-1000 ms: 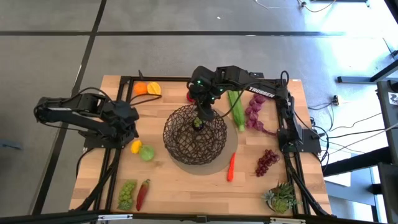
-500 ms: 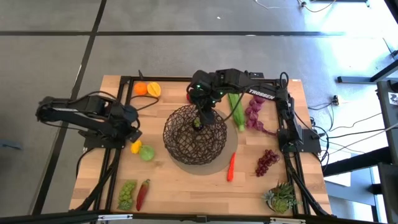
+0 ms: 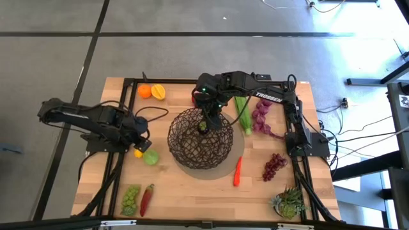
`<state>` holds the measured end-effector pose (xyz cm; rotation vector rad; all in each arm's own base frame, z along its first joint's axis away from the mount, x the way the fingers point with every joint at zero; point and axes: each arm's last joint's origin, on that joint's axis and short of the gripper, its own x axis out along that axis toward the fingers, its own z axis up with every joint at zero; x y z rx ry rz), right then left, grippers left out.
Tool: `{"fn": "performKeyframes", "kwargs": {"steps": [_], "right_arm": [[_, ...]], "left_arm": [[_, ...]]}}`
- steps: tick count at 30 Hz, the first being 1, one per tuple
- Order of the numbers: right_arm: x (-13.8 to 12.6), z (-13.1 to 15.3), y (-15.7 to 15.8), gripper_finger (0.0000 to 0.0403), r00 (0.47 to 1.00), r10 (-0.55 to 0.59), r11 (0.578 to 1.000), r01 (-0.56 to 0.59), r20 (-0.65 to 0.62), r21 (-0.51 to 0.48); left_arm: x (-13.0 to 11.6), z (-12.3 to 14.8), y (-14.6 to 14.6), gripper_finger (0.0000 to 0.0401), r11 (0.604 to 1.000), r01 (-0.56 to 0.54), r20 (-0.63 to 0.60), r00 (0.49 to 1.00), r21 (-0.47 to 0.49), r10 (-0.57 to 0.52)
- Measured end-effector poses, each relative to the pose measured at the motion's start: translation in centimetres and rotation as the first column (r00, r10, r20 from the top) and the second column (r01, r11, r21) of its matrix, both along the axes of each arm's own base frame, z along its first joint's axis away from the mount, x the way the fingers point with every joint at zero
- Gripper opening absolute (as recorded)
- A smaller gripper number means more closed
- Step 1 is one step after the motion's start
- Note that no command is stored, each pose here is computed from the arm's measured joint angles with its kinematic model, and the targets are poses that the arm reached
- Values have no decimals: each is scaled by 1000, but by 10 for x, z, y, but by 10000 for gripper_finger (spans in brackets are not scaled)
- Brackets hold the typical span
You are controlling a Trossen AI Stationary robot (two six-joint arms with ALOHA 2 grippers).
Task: Build produce basket
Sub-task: Put the pear into the wire basket
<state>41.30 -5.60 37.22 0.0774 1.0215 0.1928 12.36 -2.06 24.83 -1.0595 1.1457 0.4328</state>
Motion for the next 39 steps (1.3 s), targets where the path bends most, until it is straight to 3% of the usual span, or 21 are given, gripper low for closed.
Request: {"fn": "performKeyframes", "kwargs": {"steps": [30,39], "right_arm": [[-1,0,0,133,1000,2,1000,-2,-7,0],[-1,0,0,133,1000,0,1000,0,-7,1]], "left_arm": [[25,-21,-12,92,995,95,-117,989,21,-92],[26,-21,-12,38,994,111,-109,988,25,-107]]}}
